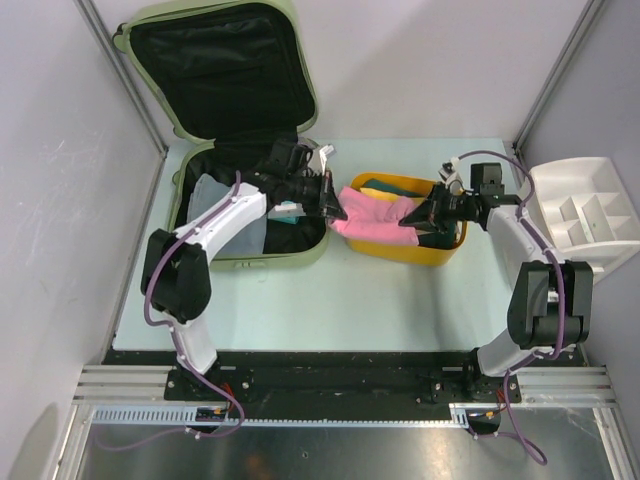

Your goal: Open, take out, and arrange the luggage

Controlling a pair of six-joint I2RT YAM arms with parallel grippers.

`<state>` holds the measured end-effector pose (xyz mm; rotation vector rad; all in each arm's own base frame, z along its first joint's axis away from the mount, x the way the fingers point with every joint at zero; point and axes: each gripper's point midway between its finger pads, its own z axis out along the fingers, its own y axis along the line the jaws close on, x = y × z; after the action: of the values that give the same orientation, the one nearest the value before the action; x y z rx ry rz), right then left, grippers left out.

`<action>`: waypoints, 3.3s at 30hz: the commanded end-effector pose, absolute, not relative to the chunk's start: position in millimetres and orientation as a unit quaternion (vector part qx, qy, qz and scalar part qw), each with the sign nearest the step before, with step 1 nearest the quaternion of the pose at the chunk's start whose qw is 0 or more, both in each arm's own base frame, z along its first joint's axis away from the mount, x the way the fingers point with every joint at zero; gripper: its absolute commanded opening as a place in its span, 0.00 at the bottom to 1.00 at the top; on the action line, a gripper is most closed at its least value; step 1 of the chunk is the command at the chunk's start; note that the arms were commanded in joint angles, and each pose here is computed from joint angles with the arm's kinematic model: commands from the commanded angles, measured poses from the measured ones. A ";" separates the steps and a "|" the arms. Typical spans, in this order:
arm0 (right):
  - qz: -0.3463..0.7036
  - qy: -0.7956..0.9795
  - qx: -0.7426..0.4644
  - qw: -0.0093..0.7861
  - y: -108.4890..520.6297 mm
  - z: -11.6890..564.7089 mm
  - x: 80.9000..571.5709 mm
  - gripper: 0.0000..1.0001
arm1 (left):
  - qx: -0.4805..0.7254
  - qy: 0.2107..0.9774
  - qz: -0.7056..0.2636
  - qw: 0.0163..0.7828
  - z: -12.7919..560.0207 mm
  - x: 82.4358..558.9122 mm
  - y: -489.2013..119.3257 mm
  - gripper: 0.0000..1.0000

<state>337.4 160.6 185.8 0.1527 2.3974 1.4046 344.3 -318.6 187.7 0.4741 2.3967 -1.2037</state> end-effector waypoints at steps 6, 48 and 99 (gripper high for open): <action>0.485 0.814 0.039 0.317 120.6 269.5 408.7 0.00 | 0.253 0.769 -0.490 0.323 306.2 388.2 -360.5 0.00; 0.418 0.811 0.000 0.409 57.7 265.3 466.1 0.00 | 0.343 0.608 -0.508 0.505 297.6 443.9 -405.8 0.00; 0.300 0.867 -0.090 0.387 94.4 246.9 363.6 0.72 | 0.251 0.770 -0.417 0.413 263.3 401.6 -261.4 0.74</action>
<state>353.1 67.8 206.1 -0.0519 2.3568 0.8035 381.9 -314.0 214.6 0.7311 1.9983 -1.1724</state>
